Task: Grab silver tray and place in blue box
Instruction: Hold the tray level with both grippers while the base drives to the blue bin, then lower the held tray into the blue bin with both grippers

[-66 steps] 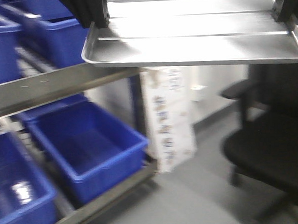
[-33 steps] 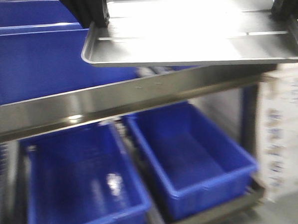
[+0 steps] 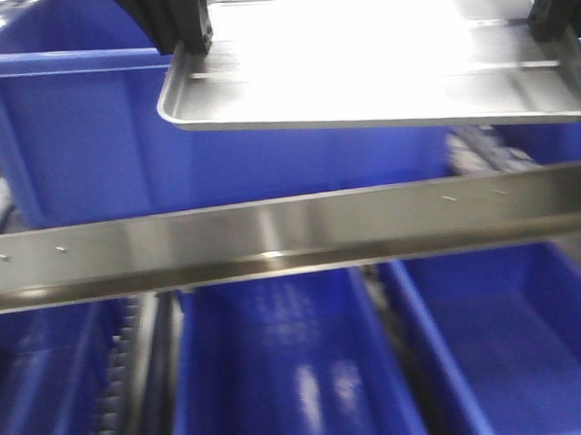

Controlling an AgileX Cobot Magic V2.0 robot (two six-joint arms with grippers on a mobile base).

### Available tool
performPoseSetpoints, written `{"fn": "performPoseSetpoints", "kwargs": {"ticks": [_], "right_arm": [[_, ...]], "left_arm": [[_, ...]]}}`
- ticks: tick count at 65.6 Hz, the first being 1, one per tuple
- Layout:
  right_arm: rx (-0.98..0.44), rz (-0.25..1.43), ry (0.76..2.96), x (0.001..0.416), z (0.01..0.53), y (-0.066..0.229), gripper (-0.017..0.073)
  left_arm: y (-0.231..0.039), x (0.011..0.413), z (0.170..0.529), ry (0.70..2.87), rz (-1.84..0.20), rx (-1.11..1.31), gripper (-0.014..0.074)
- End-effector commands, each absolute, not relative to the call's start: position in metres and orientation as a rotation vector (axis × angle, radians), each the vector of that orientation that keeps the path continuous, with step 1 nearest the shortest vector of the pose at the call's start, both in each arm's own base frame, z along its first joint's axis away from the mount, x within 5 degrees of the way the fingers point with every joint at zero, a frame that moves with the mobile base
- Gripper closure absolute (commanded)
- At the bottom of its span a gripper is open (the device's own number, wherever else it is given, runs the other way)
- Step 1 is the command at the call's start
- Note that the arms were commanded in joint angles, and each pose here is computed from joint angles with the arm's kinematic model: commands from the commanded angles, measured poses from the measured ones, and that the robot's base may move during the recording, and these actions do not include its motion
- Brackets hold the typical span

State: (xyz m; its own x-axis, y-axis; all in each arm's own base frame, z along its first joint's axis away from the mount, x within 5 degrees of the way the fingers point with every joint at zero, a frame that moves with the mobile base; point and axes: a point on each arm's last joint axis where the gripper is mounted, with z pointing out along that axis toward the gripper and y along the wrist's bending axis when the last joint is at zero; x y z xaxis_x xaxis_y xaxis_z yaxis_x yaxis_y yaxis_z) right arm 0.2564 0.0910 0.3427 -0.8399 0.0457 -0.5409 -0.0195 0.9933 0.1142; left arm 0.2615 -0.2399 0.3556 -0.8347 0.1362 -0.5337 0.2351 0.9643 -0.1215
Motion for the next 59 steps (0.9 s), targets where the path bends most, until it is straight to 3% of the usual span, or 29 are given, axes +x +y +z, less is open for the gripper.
{"fn": "performPoseSetpoints", "kwargs": {"ticks": [1, 59], "right_arm": [[-0.012, 0.171, 2.444, 0.256, 0.3649, 0.0889, 0.0501], [-0.012, 0.171, 2.444, 0.256, 0.3649, 0.0889, 0.0501]], "left_arm": [[-0.2342, 0.255, 0.3841, 2.464, -0.306, 0.269, 0.0699], [-0.2342, 0.255, 0.3841, 2.464, -0.306, 0.269, 0.0699]]}}
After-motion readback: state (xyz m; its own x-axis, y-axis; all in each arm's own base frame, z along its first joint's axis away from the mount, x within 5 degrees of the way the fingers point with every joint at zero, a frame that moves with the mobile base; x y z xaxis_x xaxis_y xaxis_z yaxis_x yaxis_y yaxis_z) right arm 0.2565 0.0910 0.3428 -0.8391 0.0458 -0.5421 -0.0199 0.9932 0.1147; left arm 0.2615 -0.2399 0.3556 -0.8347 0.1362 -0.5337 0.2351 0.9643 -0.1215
